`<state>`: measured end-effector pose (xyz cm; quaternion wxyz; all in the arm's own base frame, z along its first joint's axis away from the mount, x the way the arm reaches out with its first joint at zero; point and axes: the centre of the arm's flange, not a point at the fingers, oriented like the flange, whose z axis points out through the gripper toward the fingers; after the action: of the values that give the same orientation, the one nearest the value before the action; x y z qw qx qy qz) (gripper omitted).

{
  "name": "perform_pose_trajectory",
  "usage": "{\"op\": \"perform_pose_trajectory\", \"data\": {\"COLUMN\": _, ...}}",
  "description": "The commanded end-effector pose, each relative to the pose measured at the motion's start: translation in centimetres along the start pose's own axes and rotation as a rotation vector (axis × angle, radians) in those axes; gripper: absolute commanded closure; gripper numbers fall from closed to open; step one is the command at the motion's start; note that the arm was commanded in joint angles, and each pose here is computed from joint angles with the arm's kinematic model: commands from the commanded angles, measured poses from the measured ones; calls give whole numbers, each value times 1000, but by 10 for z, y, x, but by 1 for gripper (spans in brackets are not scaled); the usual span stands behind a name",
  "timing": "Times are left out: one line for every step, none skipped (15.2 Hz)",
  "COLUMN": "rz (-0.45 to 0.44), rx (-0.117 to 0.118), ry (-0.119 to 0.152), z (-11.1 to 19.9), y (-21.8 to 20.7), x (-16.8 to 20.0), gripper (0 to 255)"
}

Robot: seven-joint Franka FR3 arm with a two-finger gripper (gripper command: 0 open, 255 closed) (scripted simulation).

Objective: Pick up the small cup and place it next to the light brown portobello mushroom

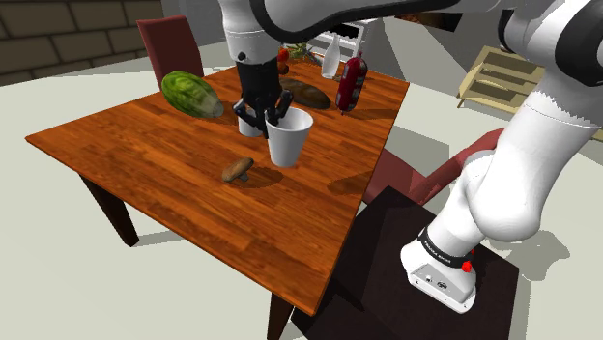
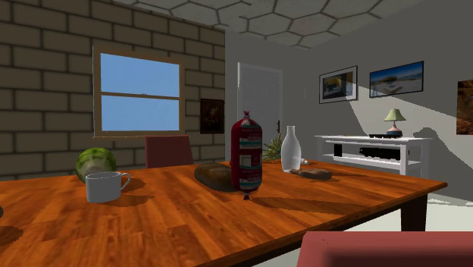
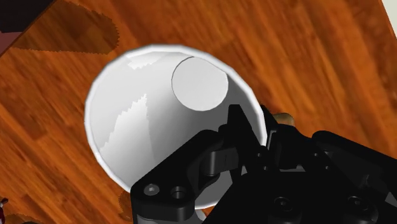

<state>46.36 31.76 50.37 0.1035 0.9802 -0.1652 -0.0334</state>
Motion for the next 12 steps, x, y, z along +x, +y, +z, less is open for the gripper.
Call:
{"op": "perform_pose_trajectory", "data": {"rz": 0, "rx": 1, "ry": 1, "z": 10, "y": -3, "x": 0, "gripper": 255}}
{"op": "perform_pose_trajectory", "data": {"rz": 0, "rx": 1, "ry": 1, "z": 15, "y": -5, "x": 0, "gripper": 255}}
{"op": "perform_pose_trajectory", "data": {"rz": 0, "rx": 1, "ry": 1, "z": 21, "y": -6, "x": 0, "gripper": 255}}
{"op": "perform_pose_trajectory", "data": {"rz": 0, "rx": 1, "ry": 1, "z": 26, "y": -7, "x": 0, "gripper": 255}}
{"op": "perform_pose_trajectory", "data": {"rz": 0, "rx": 1, "ry": 1, "z": 31, "y": -8, "x": 0, "gripper": 255}}
{"op": "perform_pose_trajectory", "data": {"rz": 0, "rx": 1, "ry": 1, "z": 36, "y": -9, "x": 0, "gripper": 255}}
{"op": "perform_pose_trajectory", "data": {"rz": 0, "rx": 1, "ry": 1, "z": 41, "y": -10, "x": 1, "gripper": 255}}
{"op": "perform_pose_trajectory", "data": {"rz": 0, "rx": 1, "ry": 1, "z": 46, "y": -11, "x": 1, "gripper": 255}}
{"op": "perform_pose_trajectory", "data": {"rz": 0, "rx": 1, "ry": 1, "z": 52, "y": -12, "x": 1, "gripper": 255}}
{"op": "perform_pose_trajectory", "data": {"rz": 0, "rx": 1, "ry": 1, "z": 57, "y": -14, "x": 1, "gripper": 255}}
{"op": "perform_pose_trajectory", "data": {"rz": 0, "rx": 1, "ry": 1, "z": 62, "y": -15, "x": 1, "gripper": 255}}
{"op": "perform_pose_trajectory", "data": {"rz": 0, "rx": 1, "ry": 1, "z": 67, "y": -16, "x": 1, "gripper": 255}}
